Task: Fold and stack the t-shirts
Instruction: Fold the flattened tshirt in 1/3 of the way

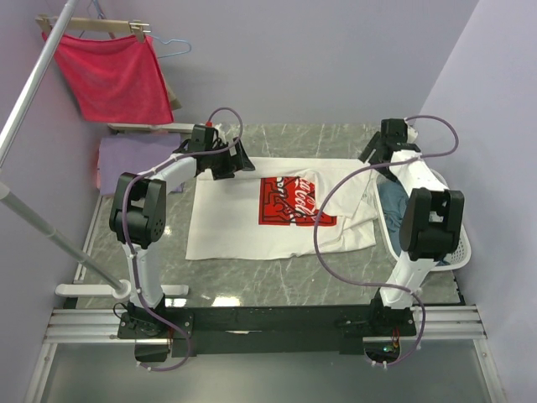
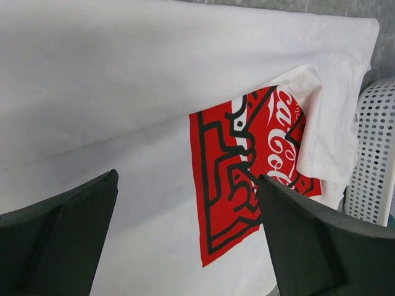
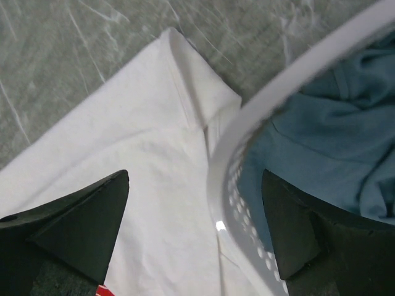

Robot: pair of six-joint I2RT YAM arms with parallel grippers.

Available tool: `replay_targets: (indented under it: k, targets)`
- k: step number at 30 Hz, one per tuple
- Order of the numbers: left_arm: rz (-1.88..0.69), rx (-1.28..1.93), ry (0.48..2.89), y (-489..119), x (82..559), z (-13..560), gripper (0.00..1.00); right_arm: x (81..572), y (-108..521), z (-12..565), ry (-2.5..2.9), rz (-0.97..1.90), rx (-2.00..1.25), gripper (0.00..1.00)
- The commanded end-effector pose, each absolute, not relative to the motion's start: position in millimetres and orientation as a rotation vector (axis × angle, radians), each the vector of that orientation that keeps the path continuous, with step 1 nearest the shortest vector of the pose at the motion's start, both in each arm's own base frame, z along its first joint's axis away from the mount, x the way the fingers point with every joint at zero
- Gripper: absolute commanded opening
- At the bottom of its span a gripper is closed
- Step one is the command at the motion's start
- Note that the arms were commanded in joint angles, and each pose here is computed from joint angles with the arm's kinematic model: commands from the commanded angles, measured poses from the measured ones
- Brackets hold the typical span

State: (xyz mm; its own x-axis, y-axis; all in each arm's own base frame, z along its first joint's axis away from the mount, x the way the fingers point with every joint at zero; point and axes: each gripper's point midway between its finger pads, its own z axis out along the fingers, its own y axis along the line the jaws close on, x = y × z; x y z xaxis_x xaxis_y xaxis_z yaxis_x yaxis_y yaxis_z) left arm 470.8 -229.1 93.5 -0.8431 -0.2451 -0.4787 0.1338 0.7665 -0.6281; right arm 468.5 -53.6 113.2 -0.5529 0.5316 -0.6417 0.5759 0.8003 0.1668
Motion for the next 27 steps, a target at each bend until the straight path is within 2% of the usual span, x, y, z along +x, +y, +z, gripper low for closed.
replay_targets:
  k: [1, 5, 13, 23, 24, 26, 27]
  targets:
    - [-0.910, -0.050, 2.377, -229.9, 473.0, 105.4, 1.00, 446.7, -61.4, 144.4, 2.191, -0.112, 0.826, 0.93]
    - [-0.907, -0.045, 2.386, -229.2, 470.2, 103.7, 0.99, 421.7, -69.9, 132.7, 2.212, -0.194, 0.852, 0.95]
    - [-0.896, -0.057, 2.385, -225.8, 464.4, 101.7, 0.99, 429.1, -40.0, 135.7, 2.223, -0.020, 0.732, 0.92]
    - [-0.894, -0.069, 2.386, -225.1, 463.6, 100.4, 1.00, 503.6, -32.8, 187.9, 2.122, 0.067, 0.680, 0.92]
    - [-0.891, -0.069, 2.389, -225.0, 464.1, 98.7, 1.00, 513.8, -34.1, 165.2, 2.174, 0.046, 0.693, 0.92]
    - [-0.889, -0.072, 2.398, -225.4, 465.5, 96.4, 0.99, 533.9, -38.6, 172.4, 2.184, 0.020, 0.707, 0.92]
    - [-0.888, -0.070, 2.399, -225.4, 466.0, 95.8, 0.99, 542.5, -43.8, 142.1, 2.236, -0.030, 0.739, 0.92]
